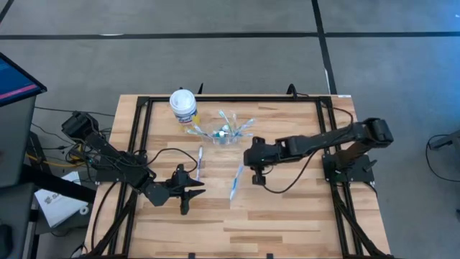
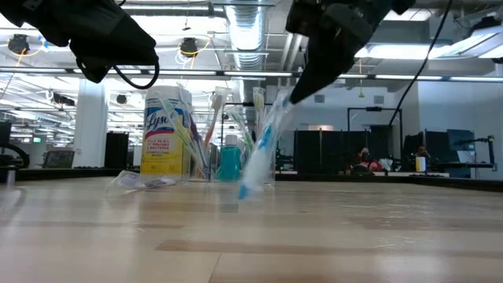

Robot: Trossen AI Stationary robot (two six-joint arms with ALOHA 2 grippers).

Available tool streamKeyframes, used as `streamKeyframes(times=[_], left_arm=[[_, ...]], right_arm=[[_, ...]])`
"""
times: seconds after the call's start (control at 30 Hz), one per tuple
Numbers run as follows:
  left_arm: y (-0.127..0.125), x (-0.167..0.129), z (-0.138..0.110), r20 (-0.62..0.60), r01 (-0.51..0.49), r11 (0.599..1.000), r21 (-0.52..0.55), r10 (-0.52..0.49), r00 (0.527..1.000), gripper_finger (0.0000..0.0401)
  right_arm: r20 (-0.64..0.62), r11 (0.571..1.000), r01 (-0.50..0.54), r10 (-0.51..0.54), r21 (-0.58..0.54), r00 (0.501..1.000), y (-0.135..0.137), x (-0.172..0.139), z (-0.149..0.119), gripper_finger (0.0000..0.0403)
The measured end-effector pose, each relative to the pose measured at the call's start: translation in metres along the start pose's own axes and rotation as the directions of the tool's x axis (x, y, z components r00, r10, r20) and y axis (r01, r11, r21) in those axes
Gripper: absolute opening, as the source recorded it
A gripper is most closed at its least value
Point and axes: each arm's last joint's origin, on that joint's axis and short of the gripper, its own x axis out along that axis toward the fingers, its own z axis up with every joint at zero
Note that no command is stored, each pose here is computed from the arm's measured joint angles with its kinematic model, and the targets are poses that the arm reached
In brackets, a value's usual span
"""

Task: Pick & Place toothbrushing station
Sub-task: Put the blue toothbrush into the transparent organizer

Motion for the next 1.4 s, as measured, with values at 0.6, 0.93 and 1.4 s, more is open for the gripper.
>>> streamKeyframes(times=[0.6,0.93,1.4], left_arm=[[0.002,0.0,0.002,0.056,-0.082,0.997,-0.004,0.082,0.995,0.0108],[0.003,0.0,0.004,0.096,-0.122,0.992,-0.021,0.124,0.988,0.0108],[0.002,0.006,0.028,0.237,-0.111,0.993,0.043,0.098,0.966,0.0108]], right_arm=[[0.199,0.999,0.038,-0.031,-0.029,0.979,-0.001,-0.024,0.018,0.0],[0.3,0.997,0.03,-0.006,-0.075,0.954,0.007,-0.038,0.039,0.0],[0.385,0.989,0.036,0.021,-0.14,0.923,0.015,-0.05,0.054,0.0]])
